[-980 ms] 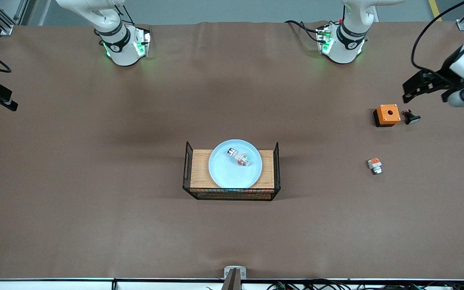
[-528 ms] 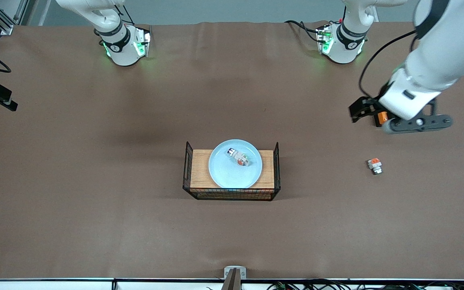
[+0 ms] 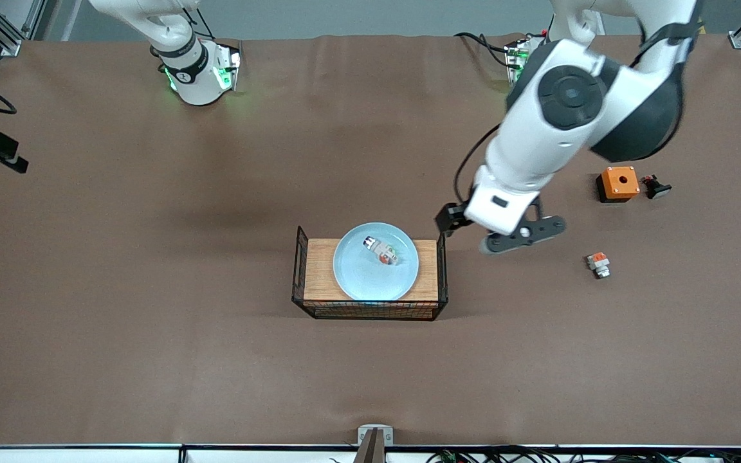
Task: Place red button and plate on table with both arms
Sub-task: 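Reach the left gripper down to the white push button on the plate, then grasp the push button with the left gripper while the right gripper approaches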
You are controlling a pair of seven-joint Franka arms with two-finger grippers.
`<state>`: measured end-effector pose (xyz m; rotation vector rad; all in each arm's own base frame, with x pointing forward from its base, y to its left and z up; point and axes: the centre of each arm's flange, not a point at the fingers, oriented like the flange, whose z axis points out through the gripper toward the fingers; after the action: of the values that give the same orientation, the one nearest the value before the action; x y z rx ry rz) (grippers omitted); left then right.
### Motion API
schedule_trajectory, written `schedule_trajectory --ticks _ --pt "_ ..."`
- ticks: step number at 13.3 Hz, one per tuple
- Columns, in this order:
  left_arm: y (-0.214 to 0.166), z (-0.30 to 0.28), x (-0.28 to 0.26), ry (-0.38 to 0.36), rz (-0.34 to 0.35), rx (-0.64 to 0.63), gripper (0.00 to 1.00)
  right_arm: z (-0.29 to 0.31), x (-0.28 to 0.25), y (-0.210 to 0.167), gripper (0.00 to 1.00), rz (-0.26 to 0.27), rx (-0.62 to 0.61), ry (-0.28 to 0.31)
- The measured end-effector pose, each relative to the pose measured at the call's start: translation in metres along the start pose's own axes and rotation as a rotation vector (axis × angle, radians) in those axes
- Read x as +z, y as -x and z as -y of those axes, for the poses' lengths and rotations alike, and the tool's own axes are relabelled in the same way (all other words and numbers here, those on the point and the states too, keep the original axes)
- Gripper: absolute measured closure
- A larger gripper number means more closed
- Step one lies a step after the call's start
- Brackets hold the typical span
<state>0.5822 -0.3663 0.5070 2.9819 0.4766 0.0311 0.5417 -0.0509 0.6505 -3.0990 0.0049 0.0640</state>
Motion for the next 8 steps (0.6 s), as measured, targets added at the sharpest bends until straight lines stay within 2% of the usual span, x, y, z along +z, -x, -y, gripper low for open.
schedule_trajectory --ticks 5,8 --pt "0.045 -0.070 0.031 0.109 -0.021 -0.200 0.03 0.012 0.013 0.017 0.01 0.163 0.013 0.008" --pt "0.058 -0.092 0.069 0.126 -0.002 -0.316 0.06 0.035 0.020 0.022 0.01 0.216 0.094 0.025"
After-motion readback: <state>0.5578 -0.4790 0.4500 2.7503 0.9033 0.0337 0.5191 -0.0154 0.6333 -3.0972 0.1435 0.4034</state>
